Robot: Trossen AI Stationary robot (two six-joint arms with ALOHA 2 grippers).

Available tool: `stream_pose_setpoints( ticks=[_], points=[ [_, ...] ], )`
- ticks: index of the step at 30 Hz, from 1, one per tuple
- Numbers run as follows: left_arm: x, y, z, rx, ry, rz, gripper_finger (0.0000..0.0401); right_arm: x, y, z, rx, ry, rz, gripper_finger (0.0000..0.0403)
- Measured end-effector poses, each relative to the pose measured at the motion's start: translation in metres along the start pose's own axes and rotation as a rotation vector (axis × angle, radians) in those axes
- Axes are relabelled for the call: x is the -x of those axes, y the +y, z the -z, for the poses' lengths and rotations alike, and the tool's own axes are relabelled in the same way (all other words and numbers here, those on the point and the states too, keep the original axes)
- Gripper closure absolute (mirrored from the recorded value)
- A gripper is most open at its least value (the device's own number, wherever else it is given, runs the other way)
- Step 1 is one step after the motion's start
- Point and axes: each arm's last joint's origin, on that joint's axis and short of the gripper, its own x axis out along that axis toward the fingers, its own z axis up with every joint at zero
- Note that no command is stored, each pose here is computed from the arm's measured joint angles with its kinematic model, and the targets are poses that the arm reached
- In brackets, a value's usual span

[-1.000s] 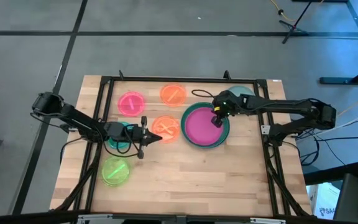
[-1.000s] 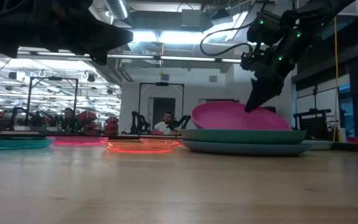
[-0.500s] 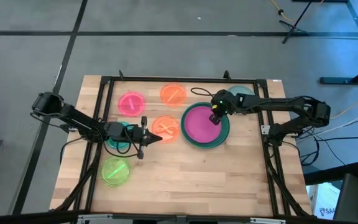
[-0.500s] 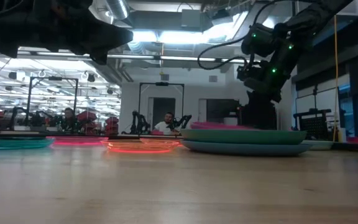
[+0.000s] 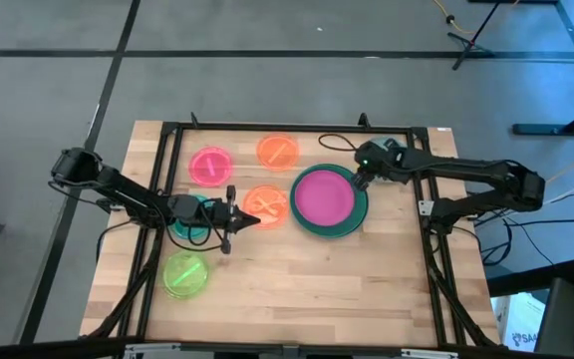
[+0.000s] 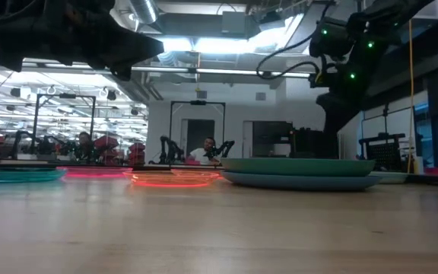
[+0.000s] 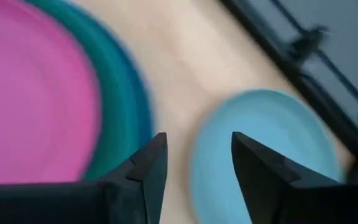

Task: Stack plastic plates
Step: Stack the light blue plate on top of the pink plate

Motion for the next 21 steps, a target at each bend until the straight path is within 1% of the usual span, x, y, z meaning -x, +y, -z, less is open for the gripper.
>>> stream_pose_setpoints(
  ticks=[2,6,8,14,21],
  points=[
    [0.0,0.002,0.0,0.001,0.0,-0.009,0.0401,-0.004,-0.006,0.003,-0.018,0.035,0.01,0.024],
    [0.0,0.002,0.0,-0.001,0.004,-0.012,0.0401,-0.016,-0.015,0.014,-0.063,0.108,-0.02,0.0245],
    [0.0,0.002,0.0,-0.001,0.004,-0.014,0.0401,-0.021,-0.019,0.02,-0.08,0.135,-0.014,0.0248],
    [-0.001,0.003,0.0,-0.001,0.004,-0.018,0.0401,-0.035,-0.021,0.029,-0.105,0.138,-0.09,0.0261],
    [-0.001,0.004,0.002,-0.005,0.016,-0.022,0.0401,-0.054,-0.014,0.037,-0.04,0.179,-0.091,0.0272]
  ],
)
